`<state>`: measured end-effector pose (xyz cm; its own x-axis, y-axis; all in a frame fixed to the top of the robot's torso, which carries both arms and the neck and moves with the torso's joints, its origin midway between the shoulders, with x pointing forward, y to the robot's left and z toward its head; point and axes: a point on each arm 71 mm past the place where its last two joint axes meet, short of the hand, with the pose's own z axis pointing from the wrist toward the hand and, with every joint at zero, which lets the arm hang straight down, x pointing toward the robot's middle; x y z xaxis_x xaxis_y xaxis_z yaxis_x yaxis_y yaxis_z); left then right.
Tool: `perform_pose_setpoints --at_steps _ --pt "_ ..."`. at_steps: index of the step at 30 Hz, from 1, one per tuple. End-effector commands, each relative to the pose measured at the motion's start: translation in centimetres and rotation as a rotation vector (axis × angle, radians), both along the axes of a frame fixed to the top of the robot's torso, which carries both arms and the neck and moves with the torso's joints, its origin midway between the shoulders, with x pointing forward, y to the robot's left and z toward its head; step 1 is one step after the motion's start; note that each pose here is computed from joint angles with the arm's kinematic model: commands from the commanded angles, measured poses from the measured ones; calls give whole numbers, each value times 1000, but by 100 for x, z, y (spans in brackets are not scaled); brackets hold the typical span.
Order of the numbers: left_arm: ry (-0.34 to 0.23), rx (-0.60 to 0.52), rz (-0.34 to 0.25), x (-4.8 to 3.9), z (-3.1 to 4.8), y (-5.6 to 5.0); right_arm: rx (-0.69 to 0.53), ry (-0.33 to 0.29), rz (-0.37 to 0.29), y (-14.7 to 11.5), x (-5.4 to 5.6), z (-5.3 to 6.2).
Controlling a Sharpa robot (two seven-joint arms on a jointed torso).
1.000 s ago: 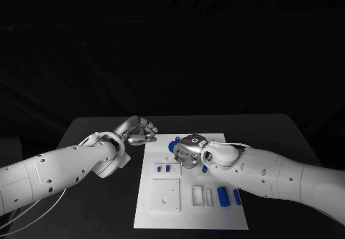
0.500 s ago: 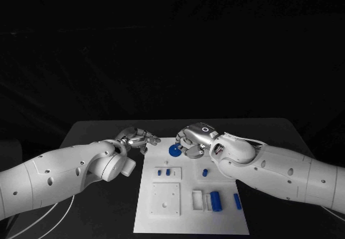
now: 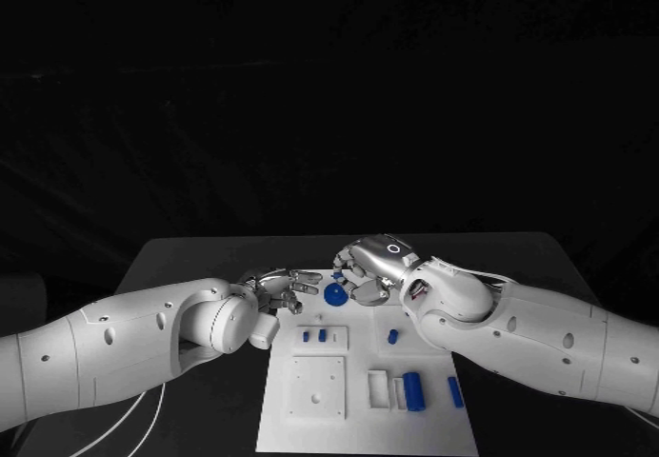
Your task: Assemble the parts on the task board
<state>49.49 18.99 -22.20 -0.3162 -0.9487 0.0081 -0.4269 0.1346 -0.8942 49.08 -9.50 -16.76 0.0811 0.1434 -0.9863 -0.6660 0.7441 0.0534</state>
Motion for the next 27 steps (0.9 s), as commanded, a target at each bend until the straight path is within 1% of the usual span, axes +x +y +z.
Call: perform_pose_setpoints --at_steps 1,5,9,15,21,27 --pt "29 -132 11 -26 24 -95 -18 -28 -6 28 -6 10" --pt "20 -173 -6 -52 48 -177 -30 -23 -3 75 -10 3" --pt "4 -206 -16 -63 69 -209 -43 -15 -3 97 -13 -6" --pt "-6 -222 -16 -68 82 -216 -52 -12 -6 109 -6 -14" --pt "-3 -219 -15 -73 81 -228 -49 -16 -2 131 -19 -7" --pt "0 -200 -4 -65 71 -204 -42 -19 2 142 -34 2"
